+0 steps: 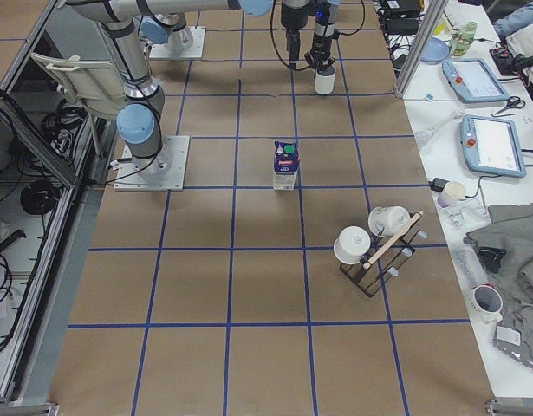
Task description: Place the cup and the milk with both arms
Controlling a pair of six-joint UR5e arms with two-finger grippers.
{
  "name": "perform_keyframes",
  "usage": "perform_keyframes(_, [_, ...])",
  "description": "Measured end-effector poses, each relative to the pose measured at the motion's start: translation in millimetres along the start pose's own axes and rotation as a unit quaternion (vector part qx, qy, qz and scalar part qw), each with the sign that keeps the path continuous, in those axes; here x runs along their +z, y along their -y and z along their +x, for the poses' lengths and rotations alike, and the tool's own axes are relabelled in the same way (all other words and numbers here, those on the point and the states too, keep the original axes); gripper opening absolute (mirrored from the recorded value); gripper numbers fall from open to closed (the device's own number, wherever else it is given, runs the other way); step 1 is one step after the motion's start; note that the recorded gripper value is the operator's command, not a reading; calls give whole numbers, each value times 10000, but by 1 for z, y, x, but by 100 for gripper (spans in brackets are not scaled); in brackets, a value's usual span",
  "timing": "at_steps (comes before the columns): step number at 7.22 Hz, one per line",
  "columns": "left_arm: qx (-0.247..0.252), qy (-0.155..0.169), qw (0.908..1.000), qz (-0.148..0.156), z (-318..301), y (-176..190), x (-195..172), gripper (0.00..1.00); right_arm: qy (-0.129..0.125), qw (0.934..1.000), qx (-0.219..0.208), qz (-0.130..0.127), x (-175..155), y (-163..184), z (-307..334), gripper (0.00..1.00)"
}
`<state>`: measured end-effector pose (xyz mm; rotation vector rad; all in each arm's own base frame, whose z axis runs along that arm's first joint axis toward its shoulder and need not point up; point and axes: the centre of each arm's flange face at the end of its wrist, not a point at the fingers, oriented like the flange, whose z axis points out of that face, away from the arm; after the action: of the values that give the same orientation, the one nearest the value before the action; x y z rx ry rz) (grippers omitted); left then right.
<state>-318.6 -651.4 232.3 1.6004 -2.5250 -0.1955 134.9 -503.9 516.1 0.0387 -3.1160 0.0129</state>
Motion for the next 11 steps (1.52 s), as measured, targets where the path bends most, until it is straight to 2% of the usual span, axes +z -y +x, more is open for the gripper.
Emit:
perform_keyframes(1, [-16,13,10000,-36,0,-3,2,100,-1,10000,-9,-8,1,0,0,100])
perform_keyframes(4, [261,-10,9996,-62,-4,-8,-3,98,1,10000,-18,-23,2,2,0,100])
perform_keyframes(6, [978,-190,9950,33,-5,2,-35,98,-3,10000,9,-84,9,6,8,100])
perform_keyframes(7, [1365,-300,9901,98,-8,19,-64,99,-4,9999,56,-161,17,13,20,100])
perform_keyframes(9, [2203,-257,9750,163,-24,61,-139,100,15,9985,404,-371,36,25,69,100])
perform_keyframes(10, [2730,-134,9616,260,-36,85,-179,100,42,9974,516,-506,50,29,98,100])
perform_keyframes(11, [3389,111,9397,455,-52,111,-219,100,54,9964,536,-648,66,36,127,100])
